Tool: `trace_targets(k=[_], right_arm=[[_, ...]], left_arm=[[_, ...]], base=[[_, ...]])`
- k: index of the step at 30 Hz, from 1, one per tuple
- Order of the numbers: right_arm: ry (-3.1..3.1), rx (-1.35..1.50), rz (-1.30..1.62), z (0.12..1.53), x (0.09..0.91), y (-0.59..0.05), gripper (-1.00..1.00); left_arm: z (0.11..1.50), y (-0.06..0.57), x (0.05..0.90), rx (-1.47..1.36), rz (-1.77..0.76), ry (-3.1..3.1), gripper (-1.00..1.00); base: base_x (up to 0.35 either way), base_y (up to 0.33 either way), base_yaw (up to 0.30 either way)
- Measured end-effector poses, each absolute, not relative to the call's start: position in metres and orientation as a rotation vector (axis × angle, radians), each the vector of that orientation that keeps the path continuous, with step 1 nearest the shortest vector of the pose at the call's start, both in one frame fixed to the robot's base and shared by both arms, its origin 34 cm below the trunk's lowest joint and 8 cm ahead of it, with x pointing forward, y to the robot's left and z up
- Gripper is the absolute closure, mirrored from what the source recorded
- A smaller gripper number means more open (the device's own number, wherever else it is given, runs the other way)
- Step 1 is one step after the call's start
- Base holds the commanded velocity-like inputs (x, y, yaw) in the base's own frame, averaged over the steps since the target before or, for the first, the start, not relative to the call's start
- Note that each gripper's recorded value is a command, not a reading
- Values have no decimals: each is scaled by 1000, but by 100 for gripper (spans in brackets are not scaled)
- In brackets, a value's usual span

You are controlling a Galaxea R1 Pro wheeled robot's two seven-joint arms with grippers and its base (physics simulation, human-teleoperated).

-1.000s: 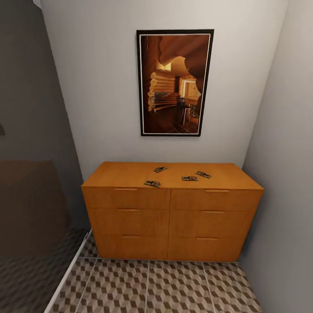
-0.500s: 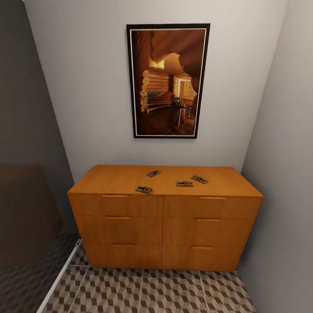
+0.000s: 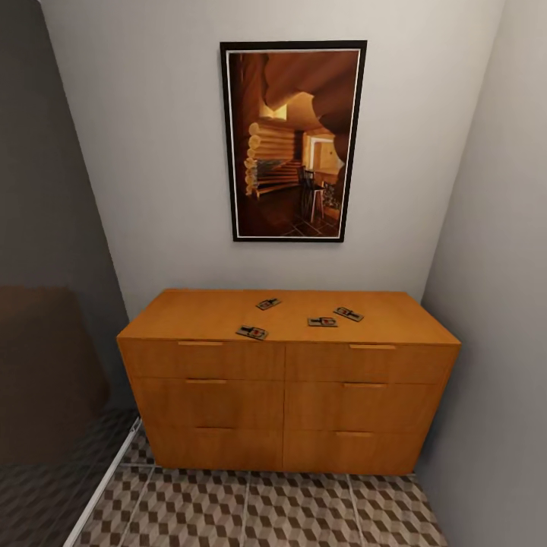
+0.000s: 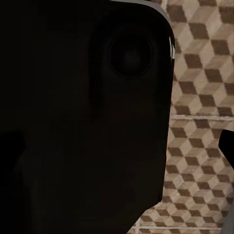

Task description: Take the four mousetraps from the cabinet in the bathroom and place them on the bathroom floor. Make sure all four end up on the same floor surface, and ensure that at least two of them are either under or directly next to the same bathroom sink.

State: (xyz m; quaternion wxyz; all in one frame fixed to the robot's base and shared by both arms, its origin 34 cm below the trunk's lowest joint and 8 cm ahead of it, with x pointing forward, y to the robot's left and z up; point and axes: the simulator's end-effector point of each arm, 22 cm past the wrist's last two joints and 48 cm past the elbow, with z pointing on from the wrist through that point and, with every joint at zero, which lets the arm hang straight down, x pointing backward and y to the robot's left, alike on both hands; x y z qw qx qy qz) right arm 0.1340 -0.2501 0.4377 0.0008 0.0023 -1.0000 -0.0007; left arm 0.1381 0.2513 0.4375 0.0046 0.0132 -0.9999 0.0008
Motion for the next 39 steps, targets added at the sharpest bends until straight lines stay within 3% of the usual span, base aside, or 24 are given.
trace_targets(k=[18,39], right_arm=[[-3143,-13,3,438,139,-253,-100],[-3251,2,27,440,192,-262,-100]], left_arm=[[439,253,177,36,2,-3208,-100],[461,259,286,22,-9,-3356,-100]], base=[[0,0,0],[0,0,0]])
